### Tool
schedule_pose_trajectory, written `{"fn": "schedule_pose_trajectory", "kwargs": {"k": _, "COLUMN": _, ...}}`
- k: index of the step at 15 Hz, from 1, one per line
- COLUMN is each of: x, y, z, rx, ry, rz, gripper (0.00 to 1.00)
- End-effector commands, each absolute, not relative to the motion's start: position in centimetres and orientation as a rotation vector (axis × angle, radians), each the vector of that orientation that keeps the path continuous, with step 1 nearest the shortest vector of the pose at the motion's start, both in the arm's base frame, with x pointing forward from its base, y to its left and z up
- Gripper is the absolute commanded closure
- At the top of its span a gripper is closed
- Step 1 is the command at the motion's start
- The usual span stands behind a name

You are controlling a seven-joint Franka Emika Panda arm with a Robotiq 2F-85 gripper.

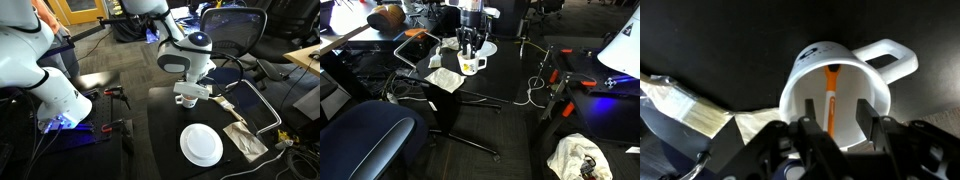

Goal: Take the marker out of the cup and put it on the table

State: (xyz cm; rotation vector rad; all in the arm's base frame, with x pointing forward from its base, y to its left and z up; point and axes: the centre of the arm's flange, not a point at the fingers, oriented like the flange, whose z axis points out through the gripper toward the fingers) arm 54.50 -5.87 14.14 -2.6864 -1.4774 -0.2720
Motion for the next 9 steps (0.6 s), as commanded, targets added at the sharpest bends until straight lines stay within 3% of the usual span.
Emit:
{"fn": "schedule_pose_trajectory", "kwargs": {"k": 1, "x": 55.64, "y": -6.08, "z": 13.11, "rx": -2.699, "ry": -1.444, "rz": -0.306, "gripper": 0.59}}
{"fn": "schedule_pose_trajectory", "kwargs": {"k": 6, "x": 56.3, "y": -5.54, "z": 12.25, "rx": -2.66, "ry": -1.449, "rz": -0.311, "gripper": 0.59}}
{"fn": "schedule_pose_trajectory", "kwargs": {"k": 7, "x": 56.35, "y": -5.43, "z": 12.19, "rx": -2.656, "ry": -1.45, "rz": -0.313, "gripper": 0.83}}
{"fn": "schedule_pose_trajectory", "kwargs": {"k": 9, "x": 56.19, "y": -5.5, "z": 12.36, "rx": -2.662, "ry": -1.439, "rz": -0.311, "gripper": 0.86}}
